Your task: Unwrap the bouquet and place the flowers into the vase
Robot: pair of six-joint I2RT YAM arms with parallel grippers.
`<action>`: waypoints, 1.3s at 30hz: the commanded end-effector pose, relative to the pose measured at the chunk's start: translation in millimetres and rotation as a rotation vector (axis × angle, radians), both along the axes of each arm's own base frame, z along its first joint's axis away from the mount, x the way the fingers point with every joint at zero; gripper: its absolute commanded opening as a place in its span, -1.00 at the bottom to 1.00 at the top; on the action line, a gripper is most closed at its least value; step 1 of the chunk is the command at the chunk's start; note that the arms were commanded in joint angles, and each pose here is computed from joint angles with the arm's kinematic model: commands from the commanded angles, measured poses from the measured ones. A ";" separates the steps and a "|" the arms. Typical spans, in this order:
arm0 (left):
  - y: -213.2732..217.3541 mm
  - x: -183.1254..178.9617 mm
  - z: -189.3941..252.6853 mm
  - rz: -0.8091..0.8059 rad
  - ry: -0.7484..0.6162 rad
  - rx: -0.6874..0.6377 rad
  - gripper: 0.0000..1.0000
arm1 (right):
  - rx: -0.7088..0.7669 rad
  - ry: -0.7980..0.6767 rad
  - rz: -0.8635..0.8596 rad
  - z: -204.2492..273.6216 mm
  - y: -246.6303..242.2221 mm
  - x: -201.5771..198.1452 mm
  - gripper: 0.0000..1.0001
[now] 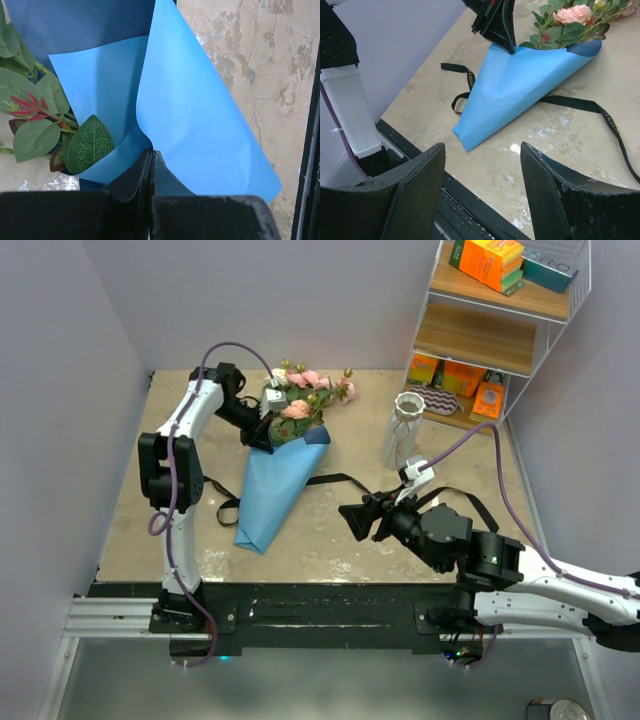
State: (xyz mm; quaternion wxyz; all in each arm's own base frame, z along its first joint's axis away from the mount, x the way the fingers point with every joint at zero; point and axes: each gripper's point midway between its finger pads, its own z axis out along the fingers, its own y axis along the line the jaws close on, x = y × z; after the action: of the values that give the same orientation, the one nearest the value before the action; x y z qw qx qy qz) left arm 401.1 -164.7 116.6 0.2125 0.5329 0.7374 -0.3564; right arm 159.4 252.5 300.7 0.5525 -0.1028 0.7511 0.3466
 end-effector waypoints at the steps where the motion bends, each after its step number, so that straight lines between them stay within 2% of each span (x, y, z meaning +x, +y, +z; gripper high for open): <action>1: -0.8 -5.8 42.8 -0.012 -0.100 -0.024 -1.00 | 0.051 -0.023 -0.006 18.3 -0.8 0.9 0.29; 8: -14.6 -13.5 70.2 0.011 -0.103 -0.050 -1.00 | 0.070 -0.018 -0.005 19.7 -2.4 -0.3 0.29; 15: -59.2 -53.8 110.9 -0.034 -0.080 -0.111 -0.94 | 0.095 -0.016 -0.004 23.5 -6.4 -2.2 0.28; 21: -91.2 -87.7 115.3 -0.067 -0.024 -0.125 -0.86 | 0.115 -0.010 -0.012 23.7 -13.1 -3.7 0.27; 24: -102.8 -99.0 109.5 -0.069 0.001 -0.124 -0.50 | 0.122 -0.007 -0.022 22.9 -17.8 -3.9 0.27; 25: -104.8 -106.1 102.9 -0.067 0.035 -0.116 0.07 | 0.129 -0.008 -0.025 24.2 -20.0 -4.1 0.28; 26: -112.7 -111.1 100.6 -0.086 0.030 -0.119 0.35 | 0.127 -0.005 -0.030 23.3 -21.4 -3.9 0.30; 27: -114.9 -114.1 98.2 -0.077 0.038 -0.106 0.74 | 0.127 -0.005 -0.035 22.7 -22.7 -3.6 0.34; 28: -117.8 -115.3 92.1 -0.077 0.042 -0.102 0.95 | 0.128 -0.005 -0.044 22.5 -25.2 -2.8 0.39; 29: -120.1 -116.3 90.7 -0.074 0.044 -0.099 0.99 | 0.128 -0.005 -0.045 22.6 -26.1 -3.0 0.48; 33: -113.0 -96.4 98.9 0.021 -0.022 -0.065 0.98 | 0.123 -0.006 -0.051 24.0 -28.0 -2.5 0.51; 37: -91.3 -62.8 143.9 0.127 -0.149 -0.124 0.99 | 0.113 -0.013 -0.061 25.3 -31.2 -1.5 0.52; 39: -66.2 -43.7 163.5 0.207 -0.172 -0.161 0.98 | 0.115 -0.017 -0.064 28.0 -32.4 -1.2 0.52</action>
State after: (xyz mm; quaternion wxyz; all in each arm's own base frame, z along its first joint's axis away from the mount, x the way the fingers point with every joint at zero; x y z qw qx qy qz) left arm 315.0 -265.4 202.5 0.2273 0.5074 0.7433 -0.3721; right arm 155.6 229.0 316.3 0.5624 -0.0691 0.7372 0.3680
